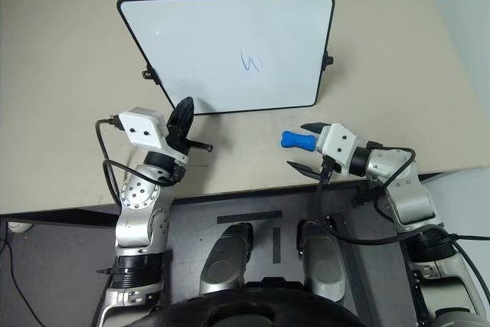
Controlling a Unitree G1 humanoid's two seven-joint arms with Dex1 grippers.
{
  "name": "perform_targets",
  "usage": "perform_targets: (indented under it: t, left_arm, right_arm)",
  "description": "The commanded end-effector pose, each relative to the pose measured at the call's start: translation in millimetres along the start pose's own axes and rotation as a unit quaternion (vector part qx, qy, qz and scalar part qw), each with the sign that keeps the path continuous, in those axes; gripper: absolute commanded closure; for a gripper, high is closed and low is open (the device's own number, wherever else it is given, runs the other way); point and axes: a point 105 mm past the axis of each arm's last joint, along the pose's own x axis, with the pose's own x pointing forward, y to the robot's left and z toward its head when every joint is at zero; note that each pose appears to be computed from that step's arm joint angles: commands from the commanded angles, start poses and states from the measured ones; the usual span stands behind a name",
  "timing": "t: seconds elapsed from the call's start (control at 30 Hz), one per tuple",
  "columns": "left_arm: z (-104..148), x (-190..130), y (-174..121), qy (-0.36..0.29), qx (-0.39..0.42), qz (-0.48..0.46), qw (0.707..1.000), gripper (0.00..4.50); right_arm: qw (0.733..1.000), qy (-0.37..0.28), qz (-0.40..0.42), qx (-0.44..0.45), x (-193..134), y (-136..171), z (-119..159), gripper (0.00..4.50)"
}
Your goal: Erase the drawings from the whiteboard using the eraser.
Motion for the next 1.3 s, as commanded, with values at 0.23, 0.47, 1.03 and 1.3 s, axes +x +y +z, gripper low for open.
perform_targets:
  t: [0.23, 0.47, 1.03, 1.3]
  left_arm:
    - [10, 3, -8, -0.025, -0.003, -0.006, 1.0, 4.5]
    - [9, 2, -8, -0.026, -0.004, -0.004, 1.0, 4.5]
    - [11, 4, -7, -0.03, -0.002, 0.001, 1.0, 4.5]
    - [12, 8, -7, -0.033, -0.002, -0.003, 0.999, 4.5]
  right_arm:
    - [1.0, 0.003, 0.031, 0.005, 1, 9, 2, 0.02]
    - [1.0, 0.014, 0.014, 0.017, 5, -1, -6, 0.19]
    - [0.999, 0.028, -0.032, -0.023, 9, -23, -11, 4.47]
    - [0.989, -0.064, -0.037, -0.125, 21, -36, 50, 4.47]
